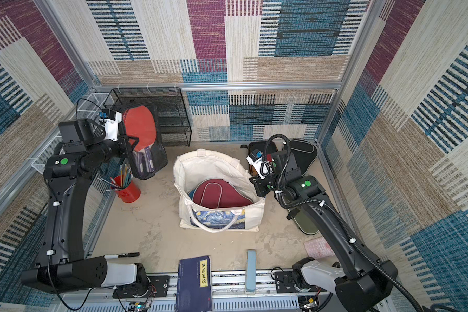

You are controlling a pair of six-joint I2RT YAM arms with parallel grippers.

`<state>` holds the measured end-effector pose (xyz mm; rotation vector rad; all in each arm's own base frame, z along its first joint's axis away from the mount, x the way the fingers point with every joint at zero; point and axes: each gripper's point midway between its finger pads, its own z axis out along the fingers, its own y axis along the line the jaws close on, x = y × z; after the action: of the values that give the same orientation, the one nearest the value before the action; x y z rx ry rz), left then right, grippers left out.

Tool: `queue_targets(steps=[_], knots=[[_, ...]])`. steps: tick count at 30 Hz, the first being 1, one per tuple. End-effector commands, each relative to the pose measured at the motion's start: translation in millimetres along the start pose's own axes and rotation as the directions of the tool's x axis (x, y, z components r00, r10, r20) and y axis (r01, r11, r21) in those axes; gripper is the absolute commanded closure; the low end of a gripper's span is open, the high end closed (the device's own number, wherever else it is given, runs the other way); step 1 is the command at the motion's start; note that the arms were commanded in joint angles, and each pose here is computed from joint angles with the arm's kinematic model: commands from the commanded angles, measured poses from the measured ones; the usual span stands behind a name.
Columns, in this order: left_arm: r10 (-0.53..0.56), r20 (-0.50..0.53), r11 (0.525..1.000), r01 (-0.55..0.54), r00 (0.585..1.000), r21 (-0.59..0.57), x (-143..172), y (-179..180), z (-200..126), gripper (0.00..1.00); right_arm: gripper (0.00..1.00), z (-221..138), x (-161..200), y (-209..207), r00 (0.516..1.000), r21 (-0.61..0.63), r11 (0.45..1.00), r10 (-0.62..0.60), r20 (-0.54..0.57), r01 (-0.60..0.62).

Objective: Remove the ping pong set from the canvas bag
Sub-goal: Place the ping pong set at the center of the board.

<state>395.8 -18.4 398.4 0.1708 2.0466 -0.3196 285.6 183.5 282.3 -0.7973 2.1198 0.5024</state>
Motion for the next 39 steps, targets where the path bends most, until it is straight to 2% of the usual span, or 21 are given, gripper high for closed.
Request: queue_targets(steps=[1, 7, 12, 20, 24, 28, 39], knots=[[-0.034, 0.040, 0.990, 0.028, 0.999, 0.137, -8, -19, 22, 1.00, 1.00, -9, -17, 9, 0.991, -0.029, 0.996, -0.083, 0.101, 0.087], [-0.030, -0.035, 0.974, 0.037, 0.999, 0.224, 19, -46, 63, 1.00, 1.00, -7, -10, 19, 0.984, -0.070, 0.989, -0.121, 0.129, 0.130], [0.029, -0.108, 0.966, 0.000, 0.994, 0.257, 43, -75, 95, 1.00, 1.00, 3, -2, 26, 0.981, -0.098, 0.982, -0.149, 0.122, 0.161], [0.052, -0.157, 0.964, -0.009, 0.986, 0.265, 51, -81, 150, 1.00, 1.00, 10, 10, 36, 0.972, -0.113, 0.969, -0.204, 0.119, 0.218], [0.040, -0.191, 0.939, 0.029, 0.981, 0.344, 54, -98, 176, 1.00, 1.00, 15, 17, 44, 0.966, -0.122, 0.961, -0.234, 0.113, 0.247], [-0.007, -0.250, 0.897, 0.116, 0.968, 0.426, 61, -119, 202, 1.00, 1.00, 23, 25, 47, 0.960, -0.111, 0.956, -0.262, 0.097, 0.272], [-0.141, -0.417, 0.833, 0.335, 0.898, 0.440, 91, -142, 275, 1.00, 1.00, 27, 44, 53, 0.946, -0.092, 0.945, -0.305, 0.108, 0.315]])
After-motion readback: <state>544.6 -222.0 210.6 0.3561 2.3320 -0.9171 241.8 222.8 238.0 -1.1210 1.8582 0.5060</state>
